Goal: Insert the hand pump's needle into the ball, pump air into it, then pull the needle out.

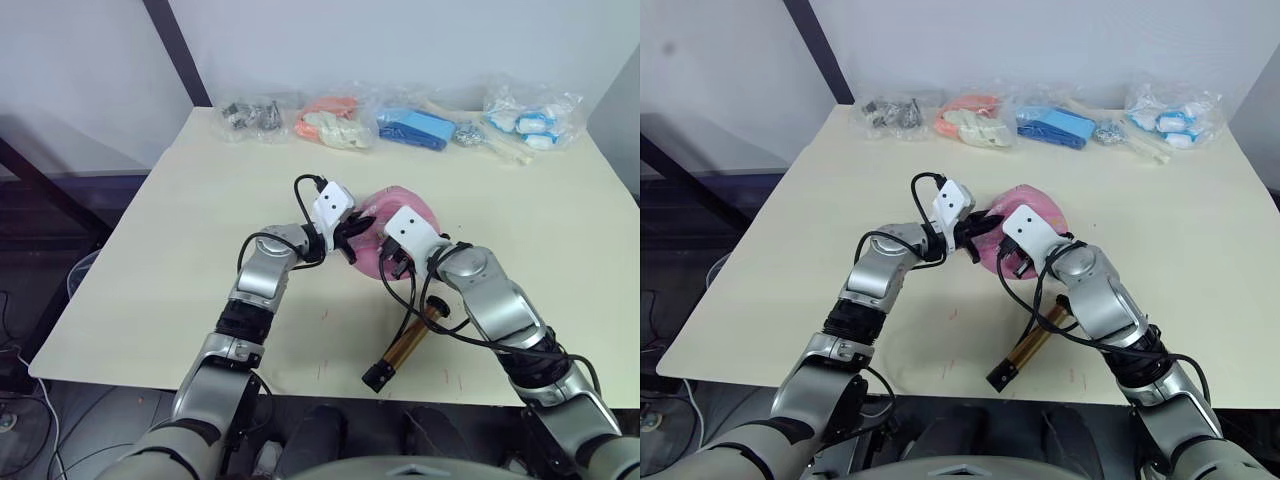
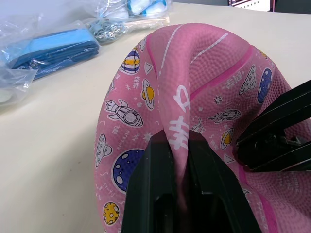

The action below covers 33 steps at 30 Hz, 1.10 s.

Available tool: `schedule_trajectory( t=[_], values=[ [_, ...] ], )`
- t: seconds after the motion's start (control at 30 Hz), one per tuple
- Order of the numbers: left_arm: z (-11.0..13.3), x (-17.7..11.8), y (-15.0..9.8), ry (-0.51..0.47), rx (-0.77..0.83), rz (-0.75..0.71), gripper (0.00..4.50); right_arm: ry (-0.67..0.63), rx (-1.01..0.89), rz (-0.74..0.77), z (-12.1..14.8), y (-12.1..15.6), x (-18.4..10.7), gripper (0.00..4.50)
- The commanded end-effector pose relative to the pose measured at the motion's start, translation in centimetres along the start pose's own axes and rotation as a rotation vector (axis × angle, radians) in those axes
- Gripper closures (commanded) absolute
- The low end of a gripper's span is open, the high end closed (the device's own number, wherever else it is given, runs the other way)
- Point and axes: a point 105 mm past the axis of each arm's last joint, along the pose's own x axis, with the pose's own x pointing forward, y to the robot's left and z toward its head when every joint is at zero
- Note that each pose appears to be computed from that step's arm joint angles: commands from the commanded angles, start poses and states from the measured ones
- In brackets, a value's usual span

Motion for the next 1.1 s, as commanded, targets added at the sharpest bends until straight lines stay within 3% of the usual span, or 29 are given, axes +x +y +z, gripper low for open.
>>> schedule_trajectory(
  t=[0.03, 0.4, 0.53, 0.57, 0.83, 1.1],
  values=[
    [-5.3, -0.1, -0.8, 0.176, -0.082, -0.005, 4.5, -0.005, 0.02, 0.048, -0.8, 0.7, 0.2, 4.12],
    [-5.2, -0.1, -0.9, 0.172, -0.075, -0.009, 4.5, -0.076, 0.048, 0.076, -0.5, 0.7, -1.2, 4.12],
    [-5.1, 0.1, -1.1, 0.17, -0.074, -0.016, 4.5, -0.093, 0.038, 0.013, -0.2, 0.1, -1.3, 2.14],
    [-5.1, 0.1, -1.2, 0.17, -0.074, -0.017, 4.5, -0.106, 0.043, 0.01, 0.1, 0.0, -1.4, 1.83],
    [-5.0, 0.3, -1.1, 0.169, -0.072, -0.021, 4.5, -0.205, 0.008, 0.007, 1.0, -0.9, -3.3, 1.83],
    [-4.9, 0.3, -1.1, 0.167, -0.064, -0.027, 4.5, -0.402, 0.027, 0.011, 2.2, -1.6, -7.2, 1.83]
  ],
)
